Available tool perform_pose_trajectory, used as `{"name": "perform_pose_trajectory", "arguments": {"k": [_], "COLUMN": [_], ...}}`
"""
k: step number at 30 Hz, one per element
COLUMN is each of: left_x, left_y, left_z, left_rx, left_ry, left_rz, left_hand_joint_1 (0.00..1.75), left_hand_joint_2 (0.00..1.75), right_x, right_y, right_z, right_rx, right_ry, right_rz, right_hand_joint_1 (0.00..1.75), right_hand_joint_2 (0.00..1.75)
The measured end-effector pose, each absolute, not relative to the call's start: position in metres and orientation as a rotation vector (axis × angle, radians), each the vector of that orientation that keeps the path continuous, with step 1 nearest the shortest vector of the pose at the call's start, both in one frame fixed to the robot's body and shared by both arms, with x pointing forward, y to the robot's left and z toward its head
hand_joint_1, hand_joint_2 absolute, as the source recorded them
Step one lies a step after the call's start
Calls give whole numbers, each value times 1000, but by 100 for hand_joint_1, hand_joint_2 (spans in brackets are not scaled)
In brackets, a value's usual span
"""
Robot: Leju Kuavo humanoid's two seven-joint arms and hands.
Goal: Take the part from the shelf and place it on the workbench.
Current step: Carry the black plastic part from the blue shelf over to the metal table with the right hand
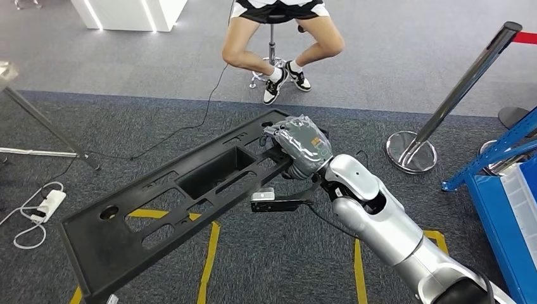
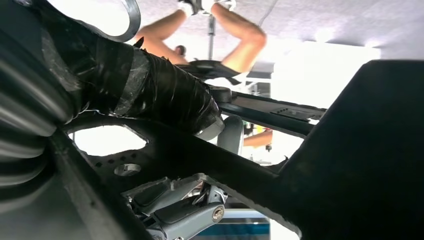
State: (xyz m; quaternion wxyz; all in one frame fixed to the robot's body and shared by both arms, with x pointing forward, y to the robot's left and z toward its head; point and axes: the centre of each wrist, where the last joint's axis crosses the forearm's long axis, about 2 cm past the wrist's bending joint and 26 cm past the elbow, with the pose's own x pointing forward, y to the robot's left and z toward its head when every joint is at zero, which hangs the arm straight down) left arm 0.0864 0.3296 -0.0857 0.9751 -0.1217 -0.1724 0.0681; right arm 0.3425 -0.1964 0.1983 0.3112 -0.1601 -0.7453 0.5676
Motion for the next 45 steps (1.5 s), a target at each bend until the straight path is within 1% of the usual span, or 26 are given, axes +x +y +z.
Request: {"name": "perform_pose_trajectory", "arguments": {"k": [9,16,35,45], "left_x": [89,88,85,88], "left_y": [321,327,328,321], "left_z": [-86,-86,-86,-86], "left_rx": [-273,-275,-265,-273], "left_ry": [-341,-345,-327,-336], "left_rz": [128,123,108,103], "left_hand_joint_1": [0,0,0,0], "left_hand_joint_2": [175,175,175,175], "right_x": [345,352,355,356], "right_y": [-203,-204,-201,-203], "right_z": [195,201,206,200], "right_rx": [-414,-427,-426,-423], "right_ry": [-1960,-1963,-1978,-1954], "right_rz": [1501,1499,1493,1498], "right_hand_joint_1": [175,175,175,175], "right_hand_joint_2": [175,175,175,175]}}
